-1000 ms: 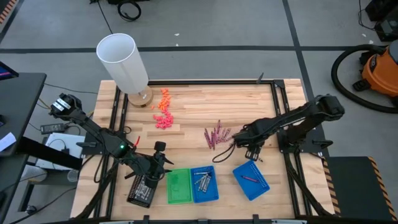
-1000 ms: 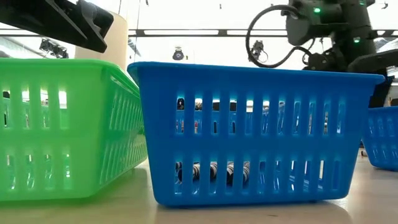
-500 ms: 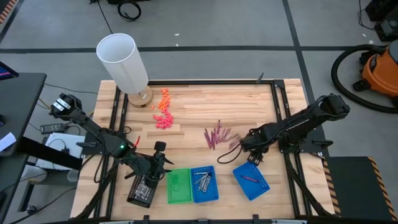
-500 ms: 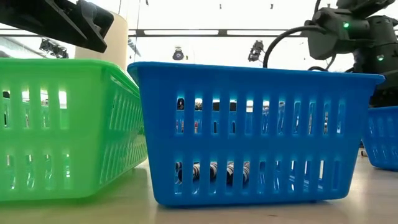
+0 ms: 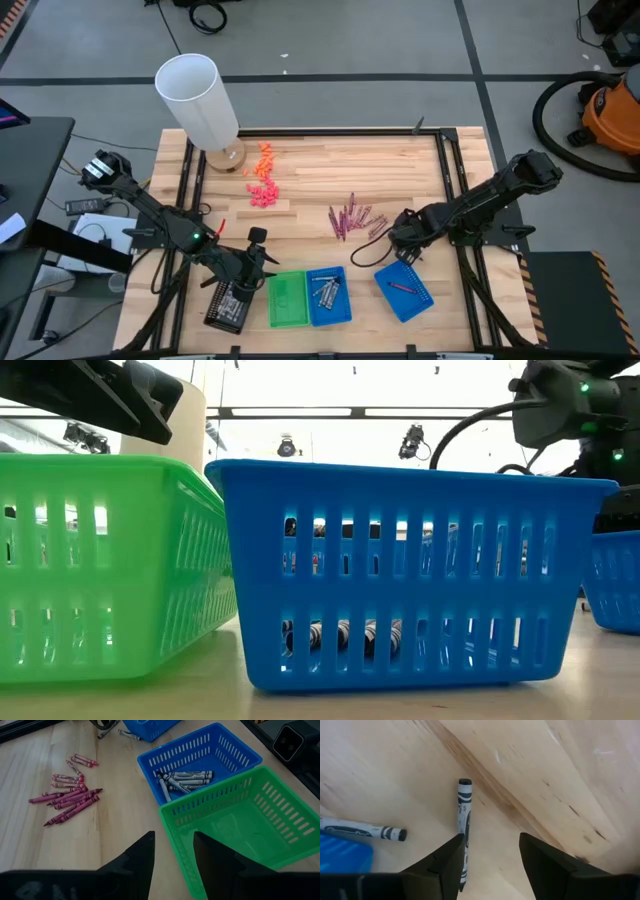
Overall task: Sort crayons
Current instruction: Put the black crayon into the left blue bin
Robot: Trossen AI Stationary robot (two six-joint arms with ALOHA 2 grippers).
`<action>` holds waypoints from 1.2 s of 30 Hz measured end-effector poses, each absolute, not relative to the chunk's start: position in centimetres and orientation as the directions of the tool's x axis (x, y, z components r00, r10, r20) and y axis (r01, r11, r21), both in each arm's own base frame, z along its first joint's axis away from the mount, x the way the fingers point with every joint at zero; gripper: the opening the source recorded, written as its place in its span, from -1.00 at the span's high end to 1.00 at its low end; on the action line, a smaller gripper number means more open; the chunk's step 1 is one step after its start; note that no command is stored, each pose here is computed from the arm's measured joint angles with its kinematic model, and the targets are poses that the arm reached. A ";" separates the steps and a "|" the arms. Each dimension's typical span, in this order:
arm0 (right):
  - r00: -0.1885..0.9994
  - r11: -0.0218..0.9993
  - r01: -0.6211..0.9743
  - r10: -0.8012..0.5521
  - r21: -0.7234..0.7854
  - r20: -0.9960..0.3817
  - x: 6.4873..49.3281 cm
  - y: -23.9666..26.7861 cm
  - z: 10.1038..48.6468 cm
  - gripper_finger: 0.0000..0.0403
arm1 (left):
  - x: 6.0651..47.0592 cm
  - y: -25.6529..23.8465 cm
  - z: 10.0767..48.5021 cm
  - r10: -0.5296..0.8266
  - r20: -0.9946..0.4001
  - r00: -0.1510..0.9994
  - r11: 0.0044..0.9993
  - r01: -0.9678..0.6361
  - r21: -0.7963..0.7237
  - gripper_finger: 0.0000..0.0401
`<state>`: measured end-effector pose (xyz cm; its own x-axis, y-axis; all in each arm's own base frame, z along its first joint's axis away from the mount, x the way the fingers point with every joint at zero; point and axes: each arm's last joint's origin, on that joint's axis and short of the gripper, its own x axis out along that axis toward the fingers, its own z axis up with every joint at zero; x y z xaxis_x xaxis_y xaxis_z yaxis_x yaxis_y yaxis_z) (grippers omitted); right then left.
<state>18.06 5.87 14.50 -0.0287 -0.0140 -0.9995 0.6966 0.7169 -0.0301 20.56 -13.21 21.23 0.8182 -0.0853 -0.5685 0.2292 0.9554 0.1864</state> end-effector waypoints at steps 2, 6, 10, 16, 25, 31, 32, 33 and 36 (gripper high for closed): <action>-0.024 0.707 0.707 -0.022 -0.032 -0.999 18.1 6.1 14.6 0.01 | 20.6 -13.2 21.2 -0.085 -0.569 0.818 0.955 0.229 0.186 0.27; 0.006 0.697 0.716 -0.064 -0.040 -0.998 18.4 6.6 15.2 0.02 | 20.6 -13.2 21.2 -0.085 -0.569 0.818 0.955 0.229 0.186 0.27; 0.013 0.678 0.734 -0.079 -0.044 -0.997 18.4 6.9 15.4 0.02 | 20.6 -13.2 21.2 -0.085 -0.569 0.818 0.955 0.229 0.186 0.27; -0.051 0.678 0.728 -0.093 -0.101 -0.994 18.9 8.0 14.0 0.02 | 20.6 -13.2 21.2 -0.085 -0.569 0.818 0.955 0.229 0.186 0.27; -0.134 0.730 0.657 -0.136 -0.191 -0.982 20.5 9.2 12.9 0.06 | 20.6 -13.2 21.2 -0.085 -0.568 0.818 0.955 0.229 0.186 0.27; -0.098 0.746 0.645 -0.139 -0.169 -0.985 20.6 9.2 13.6 0.30 | 20.6 -13.2 21.2 -0.085 -0.568 0.818 0.956 0.229 0.186 0.27; -0.088 0.747 0.645 -0.136 -0.160 -0.987 20.6 9.2 13.7 0.35 | 20.6 -13.2 21.2 -0.086 -0.568 0.819 0.956 0.229 0.186 0.27; -0.083 0.749 0.644 -0.134 -0.155 -0.988 20.6 9.2 13.8 0.39 | 20.6 -13.2 21.2 -0.085 -0.568 0.818 0.956 0.228 0.185 0.27; -0.088 0.750 0.641 -0.138 -0.162 -0.987 20.6 9.1 13.8 0.53 | 20.6 -13.2 21.2 -0.085 -0.568 0.818 0.957 0.225 0.181 0.27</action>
<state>20.58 9.11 13.81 -0.0876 -0.1382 -0.9865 0.6411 0.7501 -0.1620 20.56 -13.22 21.23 0.8184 -0.0854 -0.5683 0.2255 0.9573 0.1808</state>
